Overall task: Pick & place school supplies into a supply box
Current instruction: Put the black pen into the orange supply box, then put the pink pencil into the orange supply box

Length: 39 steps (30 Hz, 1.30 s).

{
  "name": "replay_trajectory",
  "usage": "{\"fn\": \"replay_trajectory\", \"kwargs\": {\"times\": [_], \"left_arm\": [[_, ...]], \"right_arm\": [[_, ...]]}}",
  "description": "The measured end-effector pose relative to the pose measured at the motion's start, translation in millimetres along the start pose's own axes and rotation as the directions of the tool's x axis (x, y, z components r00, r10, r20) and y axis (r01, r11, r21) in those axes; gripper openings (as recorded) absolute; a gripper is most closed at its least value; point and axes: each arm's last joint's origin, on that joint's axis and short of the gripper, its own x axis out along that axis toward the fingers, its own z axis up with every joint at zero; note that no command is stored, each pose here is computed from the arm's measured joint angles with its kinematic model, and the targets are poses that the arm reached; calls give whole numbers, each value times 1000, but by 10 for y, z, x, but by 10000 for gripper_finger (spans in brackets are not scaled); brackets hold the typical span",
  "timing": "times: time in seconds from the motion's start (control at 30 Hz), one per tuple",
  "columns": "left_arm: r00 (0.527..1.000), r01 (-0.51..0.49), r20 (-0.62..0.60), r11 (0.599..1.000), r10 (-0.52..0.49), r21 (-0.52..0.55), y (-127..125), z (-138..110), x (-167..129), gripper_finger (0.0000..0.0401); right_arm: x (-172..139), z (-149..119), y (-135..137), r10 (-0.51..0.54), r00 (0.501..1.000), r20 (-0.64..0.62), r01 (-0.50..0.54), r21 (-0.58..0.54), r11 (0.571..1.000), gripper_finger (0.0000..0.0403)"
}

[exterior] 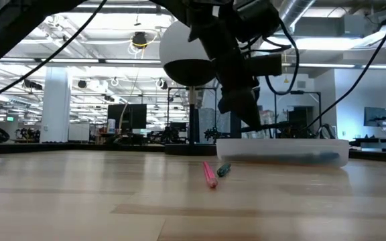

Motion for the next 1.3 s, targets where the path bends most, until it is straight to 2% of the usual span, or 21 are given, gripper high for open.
{"fn": "replay_trajectory", "kwargs": {"times": [0.3,0.5,0.67,0.8,0.87,1.07,1.17,1.3], "left_arm": [[1000,22,-16,1000,-22,-3,-42,2,-44,134],[989,145,1,985,-146,-94,11,10,-475,135],[939,341,30,919,-342,-196,52,-48,-860,126],[866,487,-5,843,-501,-228,-51,-106,-990,120],[833,539,-32,823,-553,-181,-159,-119,-1006,116],[794,603,-105,798,-599,10,-605,-185,-884,102],[793,607,-117,793,-598,53,-774,-214,-825,97],[837,547,-87,827,-540,129,-940,-197,-751,89]], "right_arm": [[1,2,0,-1,1000,2,1,0,1000,123],[17,25,6,-1,1000,14,1,8,1000,123],[54,85,32,10,998,59,-10,-11,1000,123],[122,170,82,24,998,64,-21,-38,999,123],[161,220,114,35,997,64,-32,-60,998,123],[229,310,152,43,997,67,-37,-96,995,123],[208,282,152,50,997,66,-43,-104,994,123],[167,228,141,55,996,64,-48,-103,994,123]]}}
